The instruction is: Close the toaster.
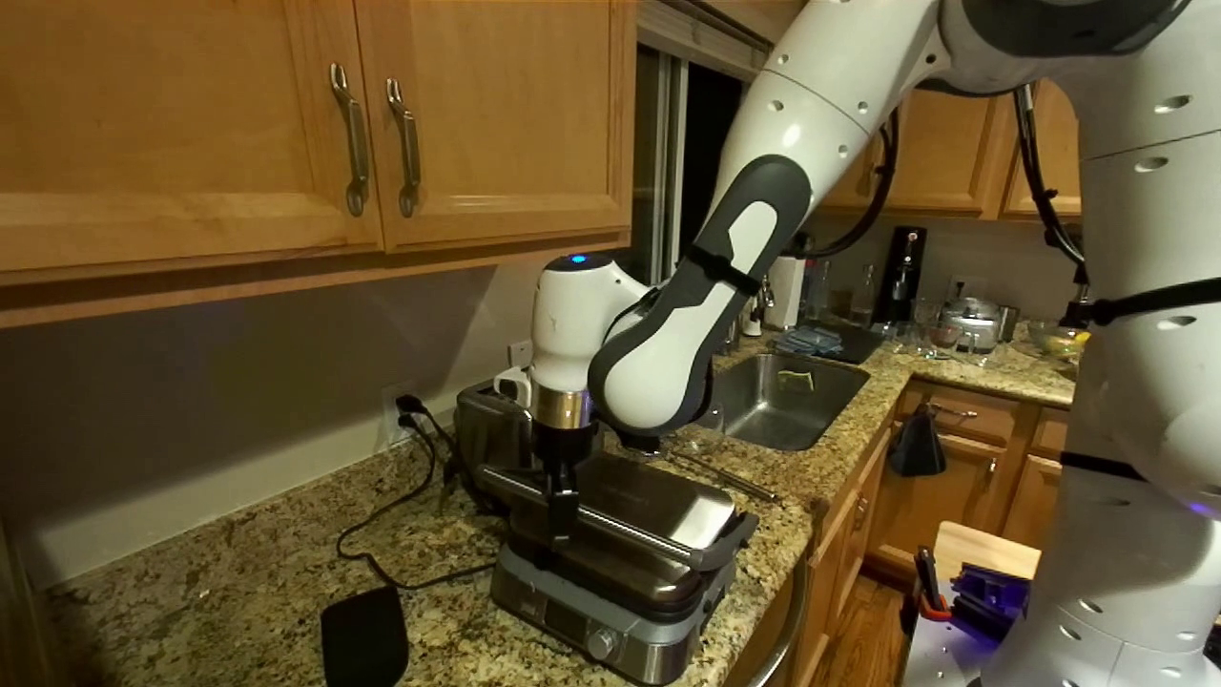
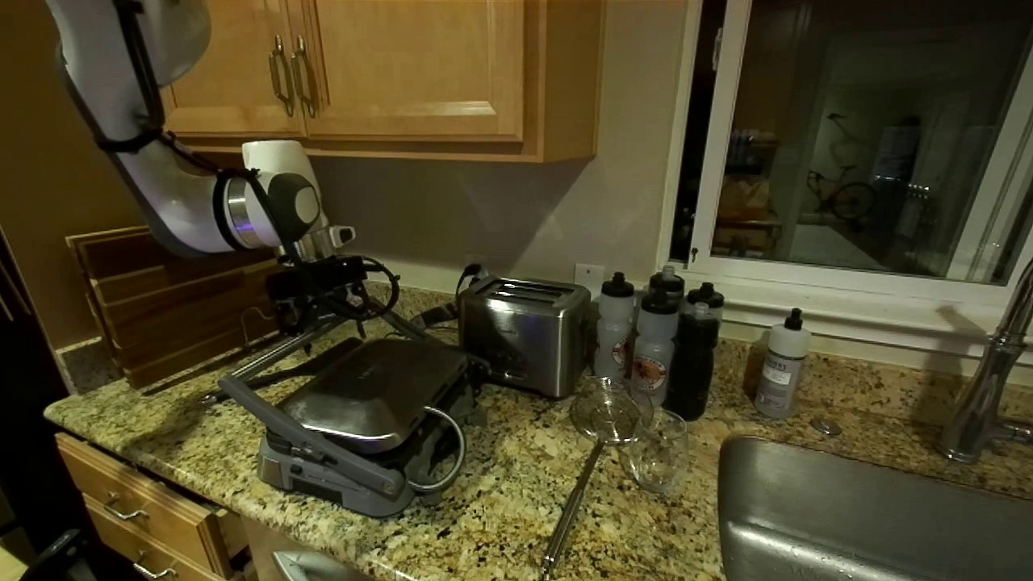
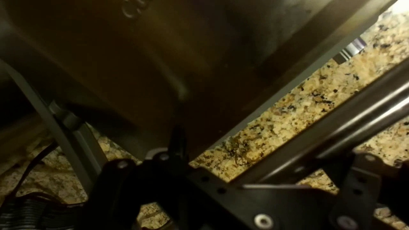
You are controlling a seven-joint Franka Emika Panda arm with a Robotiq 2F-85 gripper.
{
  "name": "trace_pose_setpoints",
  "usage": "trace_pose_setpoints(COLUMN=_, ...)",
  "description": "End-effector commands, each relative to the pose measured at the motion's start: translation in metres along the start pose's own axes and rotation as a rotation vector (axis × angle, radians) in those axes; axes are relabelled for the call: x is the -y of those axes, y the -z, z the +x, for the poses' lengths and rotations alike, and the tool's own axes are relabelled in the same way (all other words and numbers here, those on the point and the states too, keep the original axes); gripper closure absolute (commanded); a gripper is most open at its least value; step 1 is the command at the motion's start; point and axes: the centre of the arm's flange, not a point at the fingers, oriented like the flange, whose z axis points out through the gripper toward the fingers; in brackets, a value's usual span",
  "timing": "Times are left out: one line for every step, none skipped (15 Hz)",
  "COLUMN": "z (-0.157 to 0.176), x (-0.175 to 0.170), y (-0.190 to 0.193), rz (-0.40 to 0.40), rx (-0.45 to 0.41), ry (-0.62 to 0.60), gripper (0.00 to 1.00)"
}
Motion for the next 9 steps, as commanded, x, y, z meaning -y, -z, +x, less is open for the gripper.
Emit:
trace_pose_setpoints(z=0.006, x=0.017, y=0.006, rz=-0.035, rx=0.005, ry=0.002, gripper=0.0)
trace_pose_setpoints(z=0.007, x=0.022, y=0.008, rz=-0.038, rx=0.007, ry=0.003, gripper=0.0)
trace_pose_setpoints(z=0.008, x=0.025, y=0.009, rz=-0.046, rx=0.008, ry=-0.002, gripper=0.0)
trace_pose_setpoints(z=0.009, x=0.027, y=0.012, rz=-0.064, rx=0.007, ry=-0.011, gripper=0.0)
trace_pose_setpoints(z=0.009, x=0.028, y=0.014, rz=-0.077, rx=0.008, ry=-0.017, gripper=0.0)
trace_pose_setpoints(z=0.009, x=0.029, y=0.017, rz=-0.085, rx=0.014, ry=-0.021, gripper=0.0)
trace_pose_setpoints(z=0.009, x=0.03, y=0.02, rz=-0.094, rx=0.016, ry=-0.023, gripper=0.0)
trace_pose_setpoints(z=0.009, x=0.032, y=0.024, rz=-0.106, rx=0.016, ry=-0.023, gripper=0.0)
trace_pose_setpoints(z=0.01, x=0.034, y=0.027, rz=-0.118, rx=0.016, ry=-0.018, gripper=0.0)
